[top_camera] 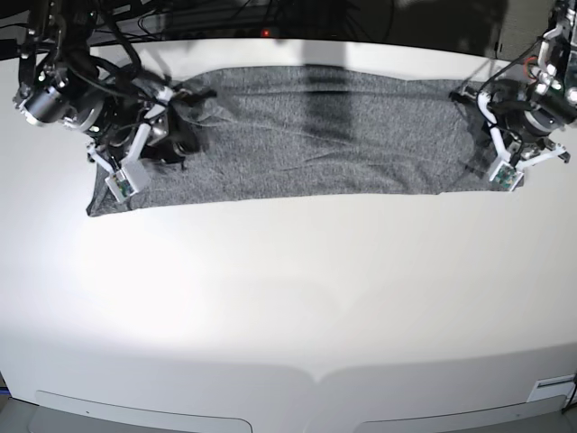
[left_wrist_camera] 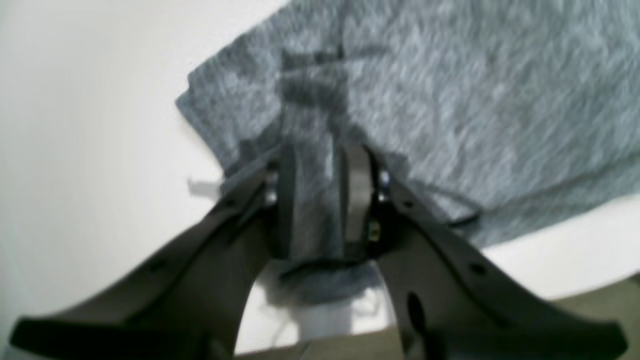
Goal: Fold the T-shirt properly
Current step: 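Lower the folded edge onto the shirt and open both grippers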
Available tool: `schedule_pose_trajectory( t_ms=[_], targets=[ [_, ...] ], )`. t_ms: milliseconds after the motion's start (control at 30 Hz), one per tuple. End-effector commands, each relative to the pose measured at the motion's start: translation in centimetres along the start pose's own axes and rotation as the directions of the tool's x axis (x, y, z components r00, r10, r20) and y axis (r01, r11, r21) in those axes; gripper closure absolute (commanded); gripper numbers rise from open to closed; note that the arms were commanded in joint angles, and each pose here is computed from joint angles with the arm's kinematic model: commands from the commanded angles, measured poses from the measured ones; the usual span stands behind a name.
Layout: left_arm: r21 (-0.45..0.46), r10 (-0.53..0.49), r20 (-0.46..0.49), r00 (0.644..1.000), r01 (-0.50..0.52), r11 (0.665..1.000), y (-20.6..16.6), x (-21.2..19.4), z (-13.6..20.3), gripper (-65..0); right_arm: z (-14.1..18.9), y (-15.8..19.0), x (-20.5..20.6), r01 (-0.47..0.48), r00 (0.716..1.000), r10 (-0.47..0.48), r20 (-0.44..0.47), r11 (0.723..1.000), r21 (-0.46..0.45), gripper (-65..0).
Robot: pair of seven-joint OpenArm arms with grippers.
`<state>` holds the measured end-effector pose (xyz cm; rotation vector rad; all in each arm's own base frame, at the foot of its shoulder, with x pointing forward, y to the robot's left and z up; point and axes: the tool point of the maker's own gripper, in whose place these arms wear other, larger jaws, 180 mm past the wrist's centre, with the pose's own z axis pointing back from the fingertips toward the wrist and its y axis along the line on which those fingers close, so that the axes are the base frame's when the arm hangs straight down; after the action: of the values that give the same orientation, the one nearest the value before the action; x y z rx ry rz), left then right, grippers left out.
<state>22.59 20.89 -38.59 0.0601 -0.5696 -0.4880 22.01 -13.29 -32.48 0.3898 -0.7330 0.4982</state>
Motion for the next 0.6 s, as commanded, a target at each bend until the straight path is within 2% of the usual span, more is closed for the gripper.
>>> schedule_pose_trajectory(
  t_ms=[0,100,233,367,567],
  targets=[
    [0.001,0.004,0.044,0.999,-0.004,1.0,-0.1,1.1,0.3,-15.5,0.1,0.1,0.9,-0.005,0.999,0.005,0.039,1.0,0.002,-16.1],
    [-0.031,0.058,0.075,0.995,-0.056,0.998,-1.9,1.8,-0.2,-15.5,-0.8,0.3,0.3,0.041,0.998,-0.041,0.037,0.999,-0.007,-16.1],
    [-0.044,0.098,0.11,0.989,-0.094,0.995,-3.4,2.6,-0.6,-15.5,-2.9,-2.2,-2.4,0.084,0.996,-0.083,0.008,0.99,-0.114,-16.1],
    [-0.003,0.082,0.104,0.991,-0.082,0.997,-3.4,2.6,-0.9,-15.5,-4.8,-3.3,-4.6,0.158,0.986,-0.163,-0.037,0.981,-0.109,-16.1],
    [-0.003,0.102,0.066,0.993,-0.102,0.995,-3.3,0.8,-2.3,-15.5,-6.1,-4.6,-5.1,0.196,0.977,-0.203,-0.063,0.974,-0.111,-16.1]
  ],
)
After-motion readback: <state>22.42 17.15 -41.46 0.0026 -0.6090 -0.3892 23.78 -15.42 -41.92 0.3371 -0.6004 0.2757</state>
